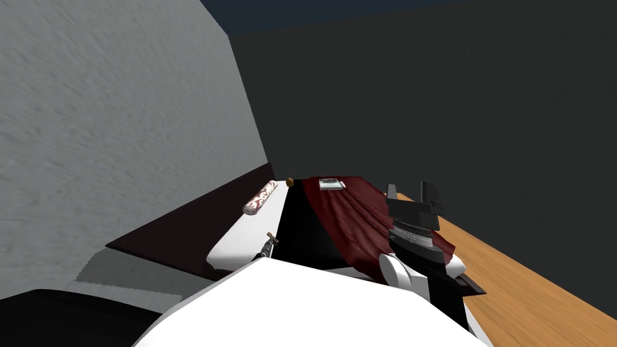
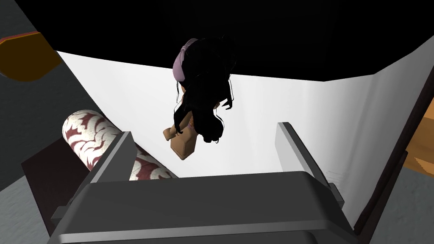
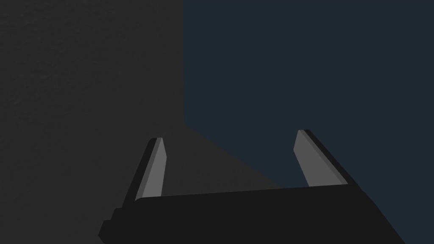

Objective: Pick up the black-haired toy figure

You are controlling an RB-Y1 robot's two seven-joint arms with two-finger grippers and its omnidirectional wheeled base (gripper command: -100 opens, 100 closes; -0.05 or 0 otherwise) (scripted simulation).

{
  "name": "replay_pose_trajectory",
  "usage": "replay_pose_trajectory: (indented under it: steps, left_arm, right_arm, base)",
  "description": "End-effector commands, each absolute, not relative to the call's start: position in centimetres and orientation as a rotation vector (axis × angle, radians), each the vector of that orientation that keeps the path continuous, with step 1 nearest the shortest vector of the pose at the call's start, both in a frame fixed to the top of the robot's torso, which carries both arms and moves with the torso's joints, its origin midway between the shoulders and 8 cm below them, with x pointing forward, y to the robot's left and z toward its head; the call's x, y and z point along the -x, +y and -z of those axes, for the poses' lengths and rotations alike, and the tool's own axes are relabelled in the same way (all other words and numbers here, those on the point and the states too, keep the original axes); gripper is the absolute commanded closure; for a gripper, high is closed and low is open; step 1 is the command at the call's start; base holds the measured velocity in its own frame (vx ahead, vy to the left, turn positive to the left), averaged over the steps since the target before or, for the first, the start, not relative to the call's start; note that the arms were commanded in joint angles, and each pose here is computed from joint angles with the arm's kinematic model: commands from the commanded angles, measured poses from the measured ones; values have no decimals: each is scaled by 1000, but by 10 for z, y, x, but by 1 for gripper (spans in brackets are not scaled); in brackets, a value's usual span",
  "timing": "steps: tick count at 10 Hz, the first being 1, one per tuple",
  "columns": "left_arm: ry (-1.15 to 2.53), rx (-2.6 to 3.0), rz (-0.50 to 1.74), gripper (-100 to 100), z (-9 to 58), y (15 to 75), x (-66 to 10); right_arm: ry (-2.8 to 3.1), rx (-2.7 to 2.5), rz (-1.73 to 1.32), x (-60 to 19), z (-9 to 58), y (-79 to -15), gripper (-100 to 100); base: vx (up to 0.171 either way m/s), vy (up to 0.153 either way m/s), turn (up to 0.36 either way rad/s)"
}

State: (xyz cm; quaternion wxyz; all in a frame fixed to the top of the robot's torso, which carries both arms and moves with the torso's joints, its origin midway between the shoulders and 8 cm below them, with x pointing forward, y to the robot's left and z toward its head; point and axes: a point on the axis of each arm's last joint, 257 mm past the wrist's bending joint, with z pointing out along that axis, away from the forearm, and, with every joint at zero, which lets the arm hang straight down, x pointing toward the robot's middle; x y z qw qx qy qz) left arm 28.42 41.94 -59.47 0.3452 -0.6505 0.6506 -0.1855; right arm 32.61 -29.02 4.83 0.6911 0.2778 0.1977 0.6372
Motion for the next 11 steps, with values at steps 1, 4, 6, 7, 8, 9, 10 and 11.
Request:
replay_pose_trajectory:
  steps: [1,4,6,7,8,9,10,11]
  left_arm:
    - [1689,1689,482,0,595,419,-284]
    - [1654,1715,468,-100,604,417,-260]
    - [1632,1732,457,-100,610,414,-242]
    - [1639,1730,460,-100,610,413,-246]
    - [1637,1728,461,100,609,413,-246]
    - [1637,1728,461,100,609,413,-246]
    - [1640,1725,460,100,609,413,-246]
    - [1640,1724,460,100,609,413,-246]
  right_arm:
    - [442,-621,-1424,-326,-48,-290,0]
    - [442,-621,-1424,-326,-48,-290,0]
    - [442,-621,-1424,-326,-48,-290,0]
    - [442,-621,-1424,-326,-48,-290,0]
    - [442,-621,-1424,-326,-48,-290,0]
    - [442,-621,-1424,-326,-48,-290,0]
    - [442,-621,-1424,-326,-48,-290,0]
    - [442,-621,-1424,-326,-48,-290,0]
  base:
    - [10,-2,2]
    - [66,41,-108]
    - [74,59,-136]
    - [29,27,-25]
    - [6,5,4]
    - [0,0,0]
    - [0,0,0]
    - [0,0,0]
